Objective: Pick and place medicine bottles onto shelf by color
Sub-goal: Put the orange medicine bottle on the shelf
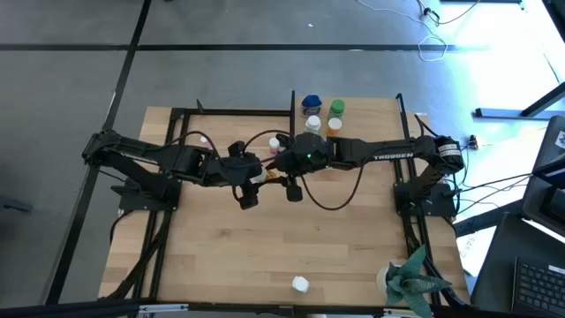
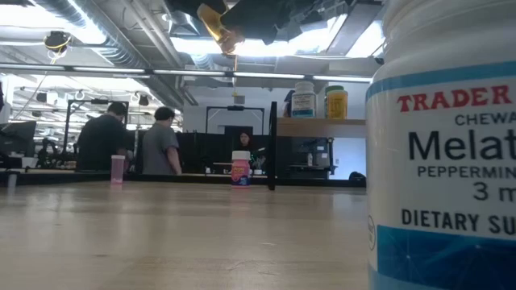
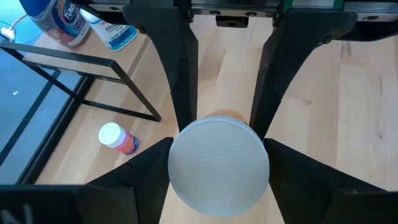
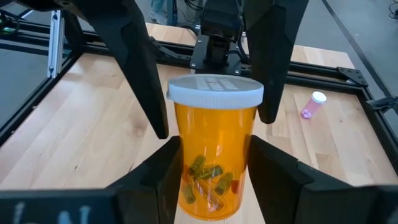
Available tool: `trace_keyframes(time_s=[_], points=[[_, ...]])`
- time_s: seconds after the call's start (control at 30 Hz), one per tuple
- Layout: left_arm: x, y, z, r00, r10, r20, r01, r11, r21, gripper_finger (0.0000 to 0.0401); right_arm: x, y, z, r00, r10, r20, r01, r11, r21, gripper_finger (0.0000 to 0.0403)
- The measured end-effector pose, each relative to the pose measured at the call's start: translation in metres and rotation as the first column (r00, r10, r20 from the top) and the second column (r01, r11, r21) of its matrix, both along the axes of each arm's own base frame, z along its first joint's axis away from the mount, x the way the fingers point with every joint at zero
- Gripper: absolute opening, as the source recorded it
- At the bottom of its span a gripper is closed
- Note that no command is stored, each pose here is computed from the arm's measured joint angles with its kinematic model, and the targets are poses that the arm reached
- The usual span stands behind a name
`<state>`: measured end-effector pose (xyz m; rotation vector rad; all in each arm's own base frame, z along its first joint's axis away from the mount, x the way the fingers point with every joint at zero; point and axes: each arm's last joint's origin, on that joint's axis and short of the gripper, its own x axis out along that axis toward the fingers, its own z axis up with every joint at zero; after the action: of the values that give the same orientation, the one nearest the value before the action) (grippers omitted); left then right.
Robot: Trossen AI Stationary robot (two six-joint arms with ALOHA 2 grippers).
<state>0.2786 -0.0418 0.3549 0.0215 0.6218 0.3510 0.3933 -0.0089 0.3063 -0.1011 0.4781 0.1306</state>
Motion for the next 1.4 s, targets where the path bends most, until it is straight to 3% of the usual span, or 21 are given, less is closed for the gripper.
trace_keyframes(time_s=[0.4,0.73,1.03,1.4], points=[[-0.004,0.001,0.004,1.0,-0.027,0.002,0.027,0.999,0.039,0.0236,-0.001,-0.001,-0.002,1.0,0.0,-0.026,0.0,1.0,-0.02,0.0166],[-0.035,0.005,0.033,0.992,-0.035,0.123,0.033,0.999,0.021,0.0236,-0.019,-0.003,0.012,0.994,-0.089,-0.058,0.085,0.993,-0.078,0.0166],[-0.044,-0.001,0.039,0.988,-0.077,0.135,0.073,0.997,0.035,0.0236,-0.061,0.002,0.064,0.996,-0.066,0.064,0.071,0.994,-0.084,0.0166],[-0.046,-0.007,0.038,0.987,-0.102,0.12,0.098,0.994,0.039,0.0236,-0.132,0.001,0.112,0.955,-0.262,0.14,0.281,0.951,-0.132,0.0166]])
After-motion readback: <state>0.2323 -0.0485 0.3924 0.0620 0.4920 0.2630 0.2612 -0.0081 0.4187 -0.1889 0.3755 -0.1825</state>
